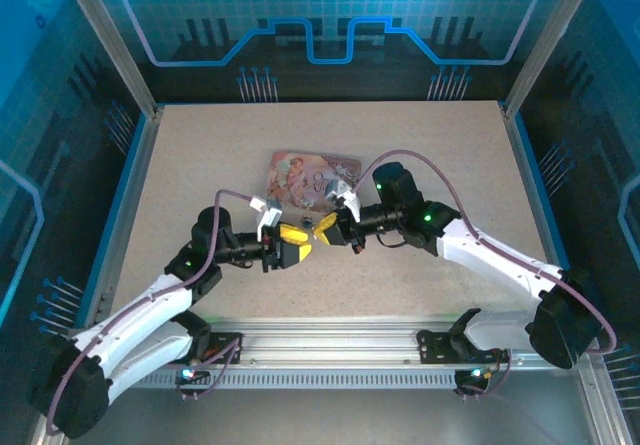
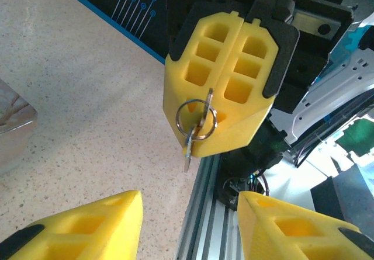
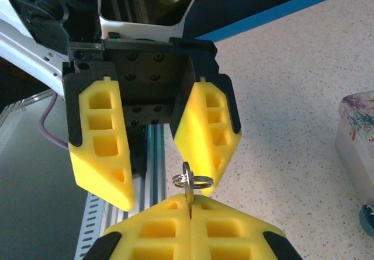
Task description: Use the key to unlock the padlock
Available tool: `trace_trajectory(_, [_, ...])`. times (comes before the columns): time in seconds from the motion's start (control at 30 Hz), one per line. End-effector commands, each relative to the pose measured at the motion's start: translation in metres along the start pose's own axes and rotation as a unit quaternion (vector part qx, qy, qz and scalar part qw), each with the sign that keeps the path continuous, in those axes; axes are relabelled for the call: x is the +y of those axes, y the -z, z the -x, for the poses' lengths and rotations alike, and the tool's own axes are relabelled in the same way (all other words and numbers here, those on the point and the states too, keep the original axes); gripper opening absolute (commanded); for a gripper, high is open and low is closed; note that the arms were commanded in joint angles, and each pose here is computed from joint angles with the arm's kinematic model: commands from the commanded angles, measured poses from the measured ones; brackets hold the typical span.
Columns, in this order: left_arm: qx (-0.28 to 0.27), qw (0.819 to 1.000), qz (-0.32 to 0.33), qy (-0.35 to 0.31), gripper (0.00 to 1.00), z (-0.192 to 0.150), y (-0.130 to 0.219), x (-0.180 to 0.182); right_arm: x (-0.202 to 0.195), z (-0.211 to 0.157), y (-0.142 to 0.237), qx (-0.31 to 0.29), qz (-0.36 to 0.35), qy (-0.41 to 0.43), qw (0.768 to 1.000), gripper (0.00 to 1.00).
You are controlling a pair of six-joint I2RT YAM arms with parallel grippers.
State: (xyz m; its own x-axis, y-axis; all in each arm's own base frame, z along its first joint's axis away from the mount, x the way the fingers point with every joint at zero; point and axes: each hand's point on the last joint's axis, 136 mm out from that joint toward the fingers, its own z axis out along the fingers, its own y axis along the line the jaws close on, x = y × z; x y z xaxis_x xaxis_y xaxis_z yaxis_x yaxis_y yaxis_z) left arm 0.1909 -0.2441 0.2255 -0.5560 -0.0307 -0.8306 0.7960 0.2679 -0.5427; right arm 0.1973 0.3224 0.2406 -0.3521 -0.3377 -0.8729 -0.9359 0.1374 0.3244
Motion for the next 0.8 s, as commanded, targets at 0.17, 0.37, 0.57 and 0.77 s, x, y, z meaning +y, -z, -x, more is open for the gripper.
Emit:
trace_trajectory(0.17, [-0.027,0.999,-0.033,-0.02,0.33,0.012,-0.01,-0.004,0.006,0.01,0.005,-0.025,0.013,0.001,1.0,0.0])
trace_trajectory(0.37, [-0.02,0.999,-0.042,-0.022,0.26,0.011,-0.017,-0.004,0.005,0.012,0.005,-0.028,0.01,-0.003,1.0,0.0])
trace_trajectory(0.57, [-0.019,0.999,-0.043,-0.024,0.15,0.011,-0.019,-0.003,0.004,0.014,0.006,-0.035,0.009,-0.007,0.999,0.0])
trace_trajectory(0.77, [-0.016,0.999,-0.028,-0.026,0.0,0.01,-0.018,0.001,0.003,0.011,0.005,-0.031,0.01,-0.01,0.999,0.0])
